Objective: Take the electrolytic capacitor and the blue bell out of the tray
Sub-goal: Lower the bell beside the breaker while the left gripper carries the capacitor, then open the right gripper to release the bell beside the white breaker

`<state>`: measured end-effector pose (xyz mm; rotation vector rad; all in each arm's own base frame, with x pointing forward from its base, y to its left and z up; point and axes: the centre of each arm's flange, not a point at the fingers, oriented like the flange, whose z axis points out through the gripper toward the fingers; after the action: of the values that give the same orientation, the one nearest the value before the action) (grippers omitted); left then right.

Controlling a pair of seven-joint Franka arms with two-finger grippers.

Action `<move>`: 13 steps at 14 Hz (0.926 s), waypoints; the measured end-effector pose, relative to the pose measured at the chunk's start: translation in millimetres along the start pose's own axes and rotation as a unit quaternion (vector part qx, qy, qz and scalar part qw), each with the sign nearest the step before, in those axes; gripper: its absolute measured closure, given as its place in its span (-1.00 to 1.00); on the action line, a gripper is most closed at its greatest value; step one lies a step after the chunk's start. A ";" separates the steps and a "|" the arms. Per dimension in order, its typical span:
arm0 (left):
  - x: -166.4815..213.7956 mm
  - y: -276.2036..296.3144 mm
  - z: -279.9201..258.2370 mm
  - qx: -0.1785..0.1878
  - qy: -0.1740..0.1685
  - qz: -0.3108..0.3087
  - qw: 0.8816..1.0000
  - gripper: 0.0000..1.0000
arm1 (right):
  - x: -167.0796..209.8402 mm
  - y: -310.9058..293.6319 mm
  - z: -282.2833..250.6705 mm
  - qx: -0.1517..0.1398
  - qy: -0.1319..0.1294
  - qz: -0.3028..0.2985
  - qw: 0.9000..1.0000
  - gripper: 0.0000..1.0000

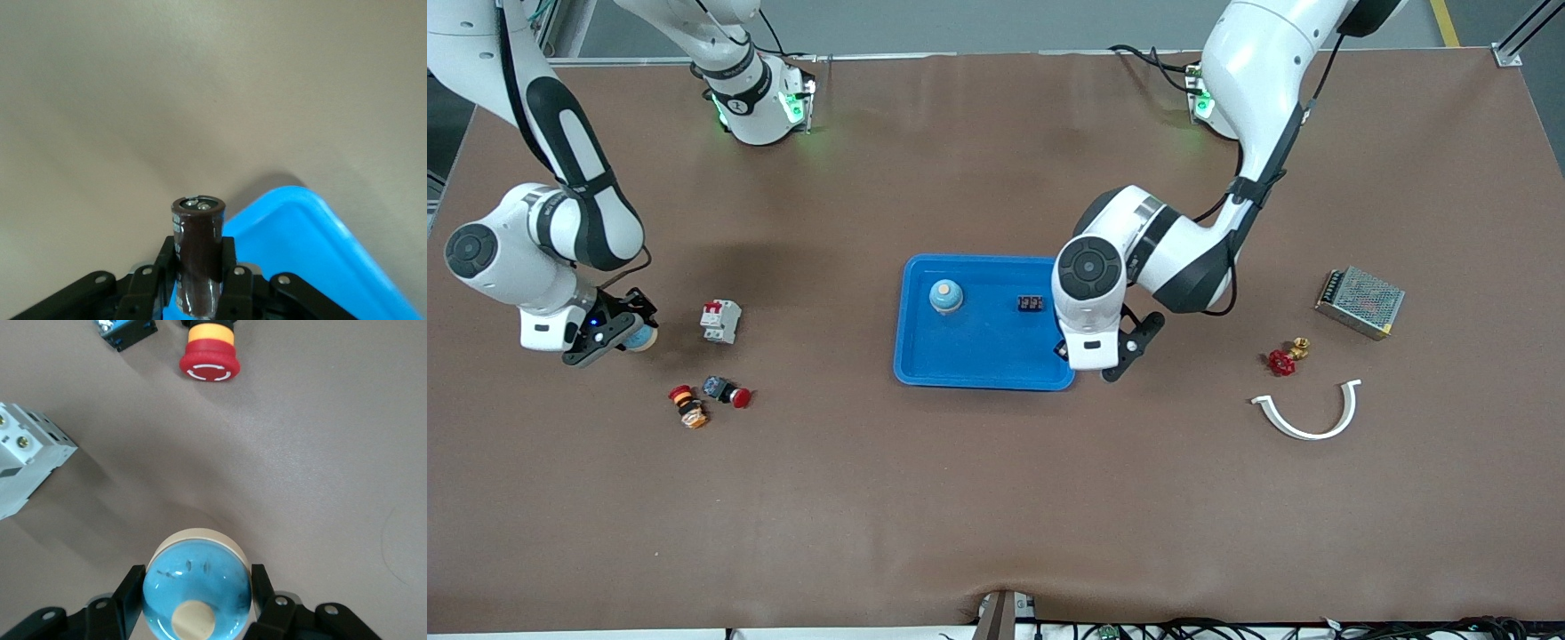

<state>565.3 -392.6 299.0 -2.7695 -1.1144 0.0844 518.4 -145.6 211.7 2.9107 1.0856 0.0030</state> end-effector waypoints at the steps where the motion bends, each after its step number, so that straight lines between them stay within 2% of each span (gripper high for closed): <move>1: 5.9 -10.7 -4.8 0.003 0.001 0.024 1.000 0.39 | -2.6 -4.8 5.5 -0.005 0.003 0.000 1.000 -0.37; 5: 35.3 -66.6 -19.6 0.009 0.004 0.126 0.992 0.39 | -10.0 -16.5 19.8 -0.010 0.005 -0.001 1.000 -0.37; 13: 51.2 -127.6 10.8 -0.004 0.011 0.251 0.968 0.39 | -11.0 -18.2 27.4 -0.009 0.004 -0.001 1.000 -0.37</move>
<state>513.8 -265.1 309.6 -2.9792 -0.3833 0.1048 498.6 -140.0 183.7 2.8955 1.0851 0.0250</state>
